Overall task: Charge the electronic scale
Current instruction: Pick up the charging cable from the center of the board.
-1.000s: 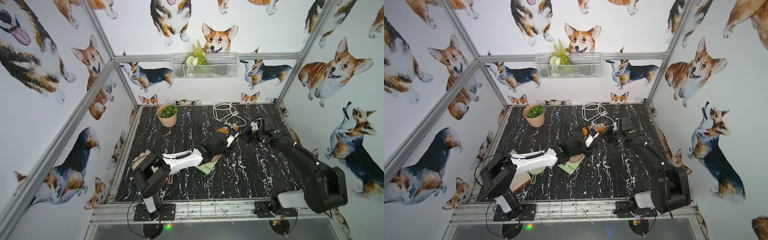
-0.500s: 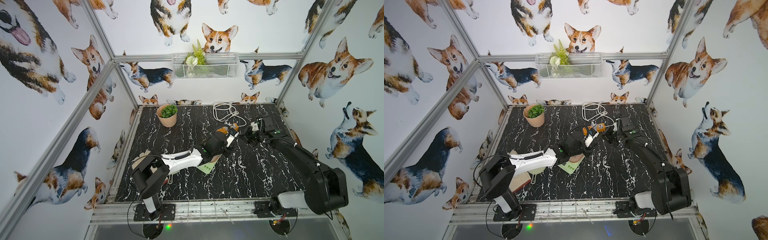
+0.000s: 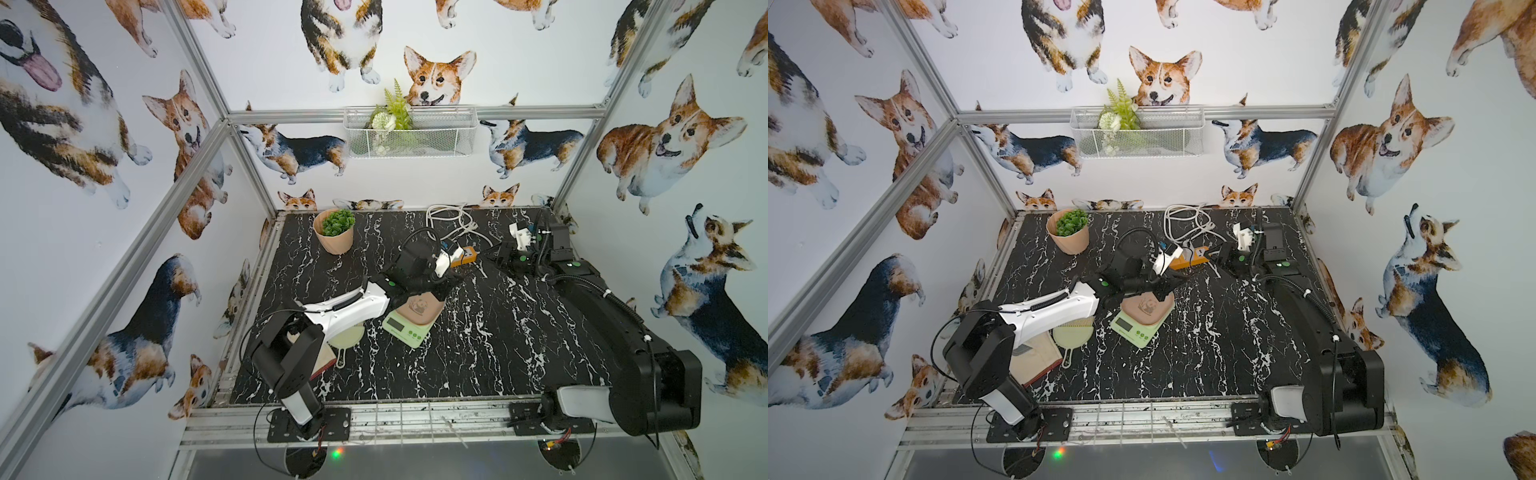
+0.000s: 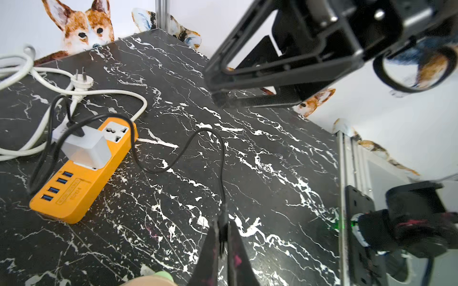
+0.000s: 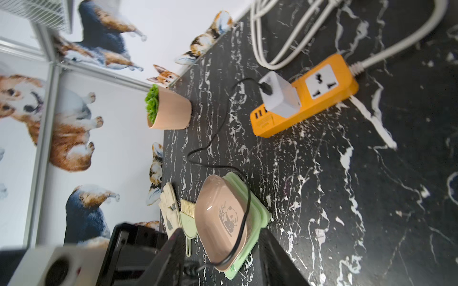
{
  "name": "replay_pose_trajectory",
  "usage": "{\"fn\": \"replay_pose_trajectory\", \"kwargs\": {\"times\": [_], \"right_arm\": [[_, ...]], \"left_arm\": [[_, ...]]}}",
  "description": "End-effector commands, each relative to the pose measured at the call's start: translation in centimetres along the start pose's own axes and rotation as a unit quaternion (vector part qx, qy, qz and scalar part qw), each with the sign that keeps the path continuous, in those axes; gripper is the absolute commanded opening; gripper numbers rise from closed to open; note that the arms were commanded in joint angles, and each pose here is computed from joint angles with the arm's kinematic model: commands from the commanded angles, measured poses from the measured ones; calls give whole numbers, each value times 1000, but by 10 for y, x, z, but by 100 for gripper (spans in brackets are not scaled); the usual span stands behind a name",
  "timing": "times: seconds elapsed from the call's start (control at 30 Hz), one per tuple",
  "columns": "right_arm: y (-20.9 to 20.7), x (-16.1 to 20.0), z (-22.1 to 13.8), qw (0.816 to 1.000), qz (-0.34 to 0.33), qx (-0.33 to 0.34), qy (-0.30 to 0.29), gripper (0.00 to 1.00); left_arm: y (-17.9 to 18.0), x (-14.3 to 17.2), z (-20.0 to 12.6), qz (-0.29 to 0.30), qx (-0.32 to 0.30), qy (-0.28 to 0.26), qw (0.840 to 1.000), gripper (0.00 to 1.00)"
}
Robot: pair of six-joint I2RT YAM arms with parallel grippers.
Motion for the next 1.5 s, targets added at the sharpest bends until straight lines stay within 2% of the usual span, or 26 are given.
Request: {"fn": "replay_pose_trajectory", "kwargs": {"times": [0.0,0.2,0.33,0.5,0.7,0.83,1.1,1.47], "right_arm": [[36,3,-10,979,-145,-137,38,49],[56,18,-20,930,-262,-252,64,41],[61,28,-18,908,-316,-266,68,40],[71,44,-7,883,-371,-268,104,42],[74,50,1,877,-367,-273,144,36],[66,55,8,883,-367,-249,150,29],[59,60,13,887,-359,-243,160,21],[57,63,20,884,-341,-258,188,17]], "left_arm": [[-1,-8,-17,-44,103,0,994,5],[14,-21,-42,-69,165,-1,984,6],[15,-30,-56,-68,194,9,979,6],[8,-37,-67,-68,231,29,970,6],[11,-40,-72,-67,225,27,972,6],[13,-41,-70,-72,231,19,970,6],[16,-46,-68,-76,231,14,970,5],[20,-46,-63,-82,232,15,969,5]]}}
Point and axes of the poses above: each gripper's point midway between its finger pads, its own z axis out along the fingers, its own y axis along the line the jaws close on, x = y × z, the point moved 8 cm from there along -z, back along the fingers, and after that the axes turned 13 degrees about z, right-handed, at the moved point
